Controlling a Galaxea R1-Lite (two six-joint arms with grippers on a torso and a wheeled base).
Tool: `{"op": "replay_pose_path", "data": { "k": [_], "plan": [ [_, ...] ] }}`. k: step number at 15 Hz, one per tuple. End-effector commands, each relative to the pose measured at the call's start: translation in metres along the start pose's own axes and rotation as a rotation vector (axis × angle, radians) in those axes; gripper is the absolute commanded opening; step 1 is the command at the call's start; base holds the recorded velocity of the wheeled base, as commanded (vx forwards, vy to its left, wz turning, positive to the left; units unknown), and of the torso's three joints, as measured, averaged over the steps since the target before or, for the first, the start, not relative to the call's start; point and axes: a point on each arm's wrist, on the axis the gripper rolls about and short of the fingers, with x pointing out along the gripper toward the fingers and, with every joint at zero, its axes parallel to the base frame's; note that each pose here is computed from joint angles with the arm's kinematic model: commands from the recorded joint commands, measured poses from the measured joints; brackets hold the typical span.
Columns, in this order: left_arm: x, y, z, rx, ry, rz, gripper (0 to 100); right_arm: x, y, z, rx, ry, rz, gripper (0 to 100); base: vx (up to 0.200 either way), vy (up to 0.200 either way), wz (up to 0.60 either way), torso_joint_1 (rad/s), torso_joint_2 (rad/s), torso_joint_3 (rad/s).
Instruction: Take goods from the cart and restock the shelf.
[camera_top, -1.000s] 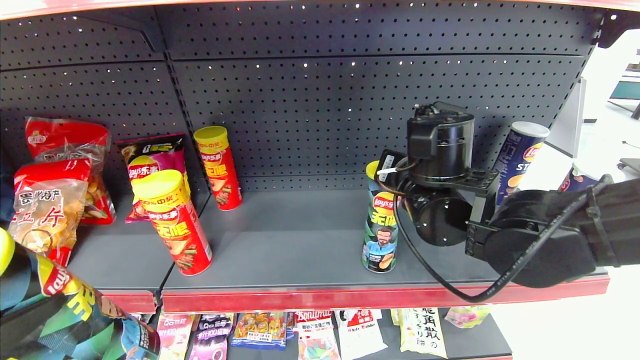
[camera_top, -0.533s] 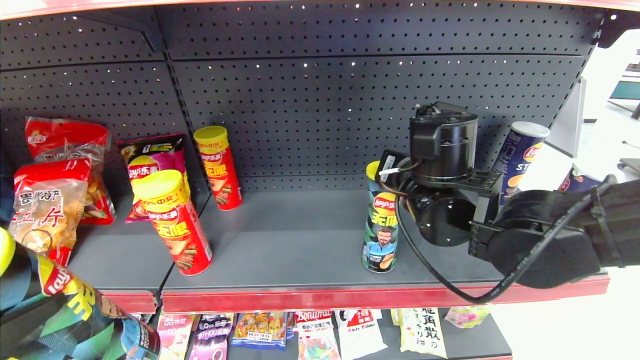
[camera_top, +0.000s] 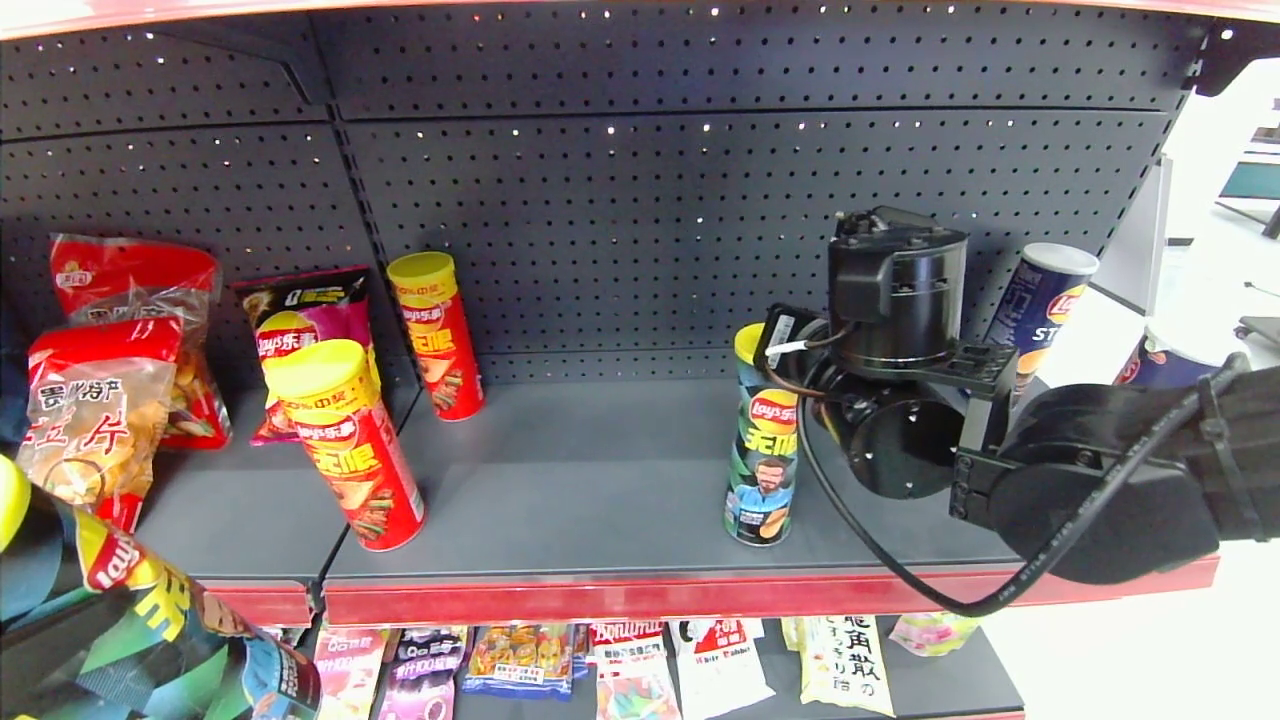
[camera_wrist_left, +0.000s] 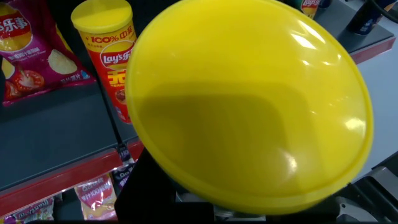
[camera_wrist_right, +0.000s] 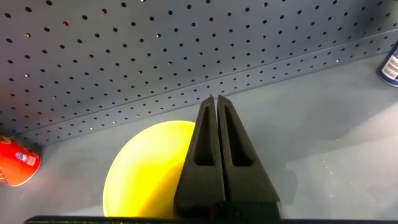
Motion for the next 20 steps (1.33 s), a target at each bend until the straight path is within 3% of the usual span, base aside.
{"op": "replay_pose_path", "data": {
  "k": [1,20],
  "plan": [
    [-0.0004,-0.0002,0.0000,0.001,-0.001,0.000,0,-0.0021,-0.0028,-0.0022,-0.009,0.010,0.005,0,0.000,0.000,0.00,0.000,0.00,0.000],
    [-0.0001,0.0000,0.0000,0.000,0.000,0.000,0,-0.0092,-0.0113,-0.0098,-0.034,0.065,0.076,0,0.000,0.000,0.00,0.000,0.00,0.000]
  ]
}}
